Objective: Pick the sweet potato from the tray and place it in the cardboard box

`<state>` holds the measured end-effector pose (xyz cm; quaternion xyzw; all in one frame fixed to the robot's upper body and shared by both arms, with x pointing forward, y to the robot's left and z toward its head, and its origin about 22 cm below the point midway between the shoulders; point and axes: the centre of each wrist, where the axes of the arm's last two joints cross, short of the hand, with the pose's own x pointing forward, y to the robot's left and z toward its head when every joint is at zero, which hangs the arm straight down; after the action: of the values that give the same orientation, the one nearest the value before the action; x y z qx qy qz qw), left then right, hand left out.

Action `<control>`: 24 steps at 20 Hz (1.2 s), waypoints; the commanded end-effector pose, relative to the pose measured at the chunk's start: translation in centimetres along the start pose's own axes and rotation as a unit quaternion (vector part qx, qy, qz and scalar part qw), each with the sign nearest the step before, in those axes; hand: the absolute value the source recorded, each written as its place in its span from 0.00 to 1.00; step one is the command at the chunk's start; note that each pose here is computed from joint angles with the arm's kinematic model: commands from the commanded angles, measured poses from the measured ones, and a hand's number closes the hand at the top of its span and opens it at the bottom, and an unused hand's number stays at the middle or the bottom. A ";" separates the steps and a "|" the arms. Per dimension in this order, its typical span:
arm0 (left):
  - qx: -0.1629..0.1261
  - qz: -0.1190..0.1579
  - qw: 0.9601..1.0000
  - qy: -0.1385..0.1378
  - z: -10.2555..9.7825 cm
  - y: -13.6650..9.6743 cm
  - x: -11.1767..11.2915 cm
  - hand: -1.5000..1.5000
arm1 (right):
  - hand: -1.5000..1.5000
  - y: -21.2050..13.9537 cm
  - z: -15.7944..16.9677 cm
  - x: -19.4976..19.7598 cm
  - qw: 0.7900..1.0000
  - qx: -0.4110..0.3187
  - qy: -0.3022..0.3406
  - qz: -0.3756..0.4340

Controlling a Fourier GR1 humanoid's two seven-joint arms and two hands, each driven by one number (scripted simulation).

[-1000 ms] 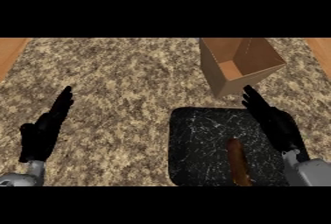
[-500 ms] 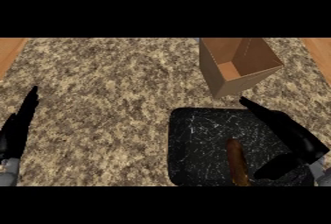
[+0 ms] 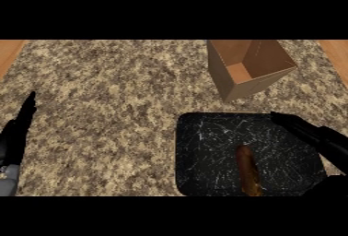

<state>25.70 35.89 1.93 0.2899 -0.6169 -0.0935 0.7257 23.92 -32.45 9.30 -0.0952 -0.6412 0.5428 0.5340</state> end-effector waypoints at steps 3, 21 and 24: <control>-0.006 -0.009 1.000 -0.012 0.3 -0.1 -1.1 0.50 | 0.00 -3.9 -0.3 2.2 0.979 0.096 0.064 0.170; -0.004 -0.004 1.000 -0.002 -0.7 -1.6 -0.9 0.50 | 0.00 1.8 -11.4 8.5 0.894 0.295 0.188 0.278; 0.000 -0.001 1.000 -0.005 0.3 -2.4 -0.4 0.50 | 0.00 2.5 -11.7 9.2 0.889 0.304 0.186 0.286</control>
<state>26.67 35.15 1.29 0.2911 -0.6202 -0.0980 0.7218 28.01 -19.57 11.33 -0.1999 -0.2991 0.8029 0.4753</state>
